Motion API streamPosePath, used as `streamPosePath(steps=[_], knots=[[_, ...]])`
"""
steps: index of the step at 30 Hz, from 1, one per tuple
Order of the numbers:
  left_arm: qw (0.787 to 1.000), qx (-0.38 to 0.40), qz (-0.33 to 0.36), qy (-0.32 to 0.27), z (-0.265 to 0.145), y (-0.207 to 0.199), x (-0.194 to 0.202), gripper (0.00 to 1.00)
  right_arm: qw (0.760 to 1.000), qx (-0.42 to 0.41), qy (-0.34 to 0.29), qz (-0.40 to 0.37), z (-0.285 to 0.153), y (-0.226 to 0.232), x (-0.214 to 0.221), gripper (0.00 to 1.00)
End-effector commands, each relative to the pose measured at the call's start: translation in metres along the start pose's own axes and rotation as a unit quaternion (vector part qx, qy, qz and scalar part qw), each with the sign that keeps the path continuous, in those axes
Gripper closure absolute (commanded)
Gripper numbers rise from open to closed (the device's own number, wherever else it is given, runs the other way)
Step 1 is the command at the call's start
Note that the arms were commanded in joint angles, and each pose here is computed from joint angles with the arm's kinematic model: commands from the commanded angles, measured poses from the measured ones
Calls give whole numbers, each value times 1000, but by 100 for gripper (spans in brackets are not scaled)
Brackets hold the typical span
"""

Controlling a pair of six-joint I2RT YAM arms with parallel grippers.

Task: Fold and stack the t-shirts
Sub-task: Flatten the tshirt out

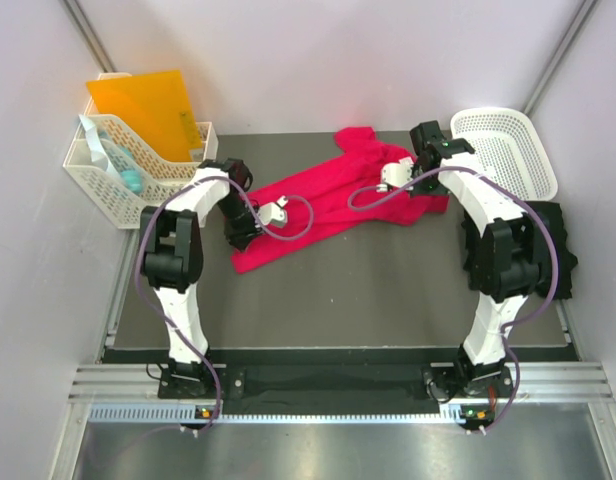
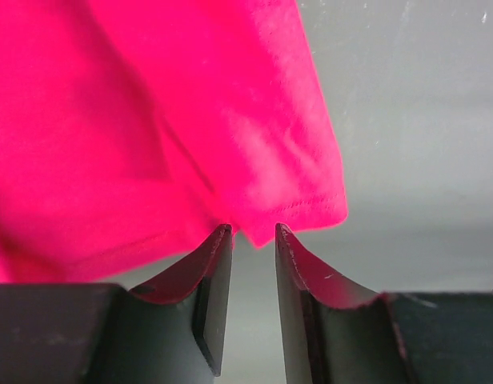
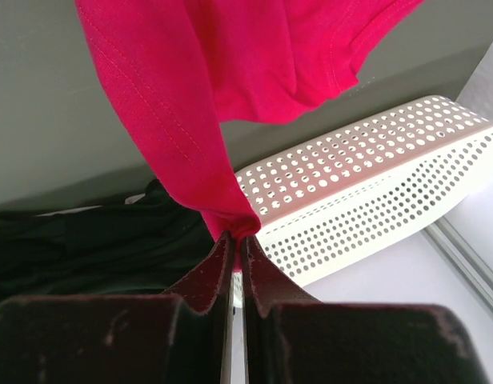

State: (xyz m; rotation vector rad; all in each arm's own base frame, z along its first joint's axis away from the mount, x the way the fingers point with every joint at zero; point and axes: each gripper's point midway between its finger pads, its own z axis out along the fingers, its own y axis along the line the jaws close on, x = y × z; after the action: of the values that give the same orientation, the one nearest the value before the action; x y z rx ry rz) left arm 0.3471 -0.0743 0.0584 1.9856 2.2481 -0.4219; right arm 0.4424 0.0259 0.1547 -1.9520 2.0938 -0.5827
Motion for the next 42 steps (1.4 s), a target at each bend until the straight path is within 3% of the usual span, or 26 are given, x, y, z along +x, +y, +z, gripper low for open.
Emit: streamPosePath(steps=[1, 13, 26, 42], knots=[[998, 48, -18, -20, -8, -23, -6, 67, 999, 32, 0, 5, -13, -14, 2, 100], [996, 64, -59, -25, -13, -32, 22, 67, 999, 36, 4, 3, -9, -20, -1, 100], [988, 132, -79, -26, 15, -46, 28, 70, 999, 43, 4, -12, -9, -33, -14, 100], [990, 110, -84, -7, 31, -28, 41, 73, 999, 41, 4, -12, -10, -31, -17, 100]])
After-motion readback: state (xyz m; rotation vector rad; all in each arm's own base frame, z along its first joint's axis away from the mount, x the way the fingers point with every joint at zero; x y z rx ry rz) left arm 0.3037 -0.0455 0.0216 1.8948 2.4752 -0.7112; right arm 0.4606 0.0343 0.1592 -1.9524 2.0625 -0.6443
